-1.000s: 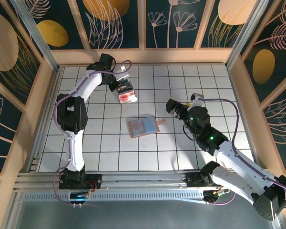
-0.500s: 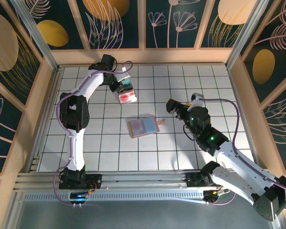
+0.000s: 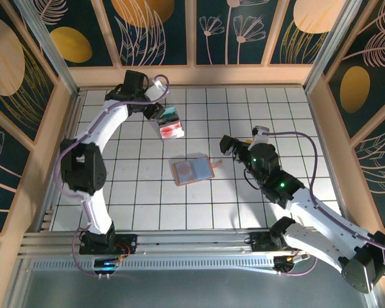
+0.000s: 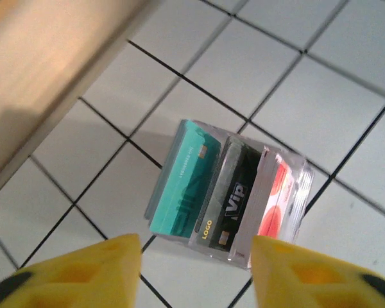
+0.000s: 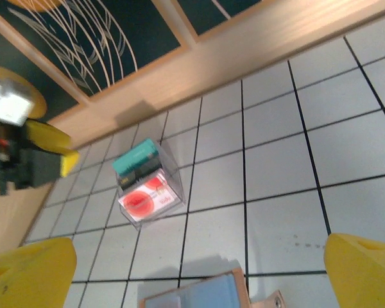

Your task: Take the credit cards out of the card holder

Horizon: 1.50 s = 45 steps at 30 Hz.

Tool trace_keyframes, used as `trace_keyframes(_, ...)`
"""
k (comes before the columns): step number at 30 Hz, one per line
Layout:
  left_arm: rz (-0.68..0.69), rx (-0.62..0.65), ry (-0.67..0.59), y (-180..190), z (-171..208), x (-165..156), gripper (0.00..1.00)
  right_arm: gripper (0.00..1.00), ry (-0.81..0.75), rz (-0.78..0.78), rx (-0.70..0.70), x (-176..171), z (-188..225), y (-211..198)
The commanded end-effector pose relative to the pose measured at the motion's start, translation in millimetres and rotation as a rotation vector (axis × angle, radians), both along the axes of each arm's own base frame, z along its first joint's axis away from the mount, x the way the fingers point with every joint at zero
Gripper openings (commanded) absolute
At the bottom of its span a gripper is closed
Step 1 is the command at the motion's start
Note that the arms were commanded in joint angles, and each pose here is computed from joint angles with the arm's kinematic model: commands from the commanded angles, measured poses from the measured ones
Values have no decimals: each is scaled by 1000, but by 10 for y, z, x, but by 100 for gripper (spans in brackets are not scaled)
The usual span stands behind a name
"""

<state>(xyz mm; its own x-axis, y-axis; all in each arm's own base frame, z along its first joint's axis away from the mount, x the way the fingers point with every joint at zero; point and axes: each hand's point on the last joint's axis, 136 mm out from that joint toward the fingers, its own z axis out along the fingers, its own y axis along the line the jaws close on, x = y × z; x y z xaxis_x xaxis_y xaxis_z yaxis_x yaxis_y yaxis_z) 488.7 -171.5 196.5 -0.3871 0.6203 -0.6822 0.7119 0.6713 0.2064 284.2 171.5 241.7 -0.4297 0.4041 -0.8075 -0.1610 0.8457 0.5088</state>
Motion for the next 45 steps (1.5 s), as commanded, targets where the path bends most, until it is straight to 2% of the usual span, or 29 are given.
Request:
trace_keyframes(1,121,-127,-164,47,469,-13,60,99,6,27,-59,19,44,128)
trace_keyframes(2,164,-165,-221,111,670,-88,67,99,23,37,-83,19,5,175)
trace_keyframes(6,327,-281,-295,344,893,-330,98,92,103,82,-194,11,-186,376)
trace_keyframes(11,523,-455,-288,595,883,-669,99,87,184,172,-319,-106,-442,681)
trace_keyframes(16,720,-652,-251,853,597,-1076,99,80,268,273,-413,-249,-773,955)
trace_keyframes(23,912,-793,-214,1158,210,-1549,99,73,363,413,-503,-410,-1191,1348)
trace_keyframes(27,982,-810,-162,1243,-54,-1767,99,69,441,463,-512,-457,-1421,1498)
trace_keyframes(31,1039,-759,-119,1256,-297,-1939,99,63,514,505,-478,-468,-1577,1626)
trace_keyframes(37,1052,-683,-10,942,-698,-2143,99,55,597,548,-391,-424,-1733,1706)
trace_keyframes(45,1070,-736,56,716,-904,-2171,99,50,560,510,-538,-267,-1854,1775)
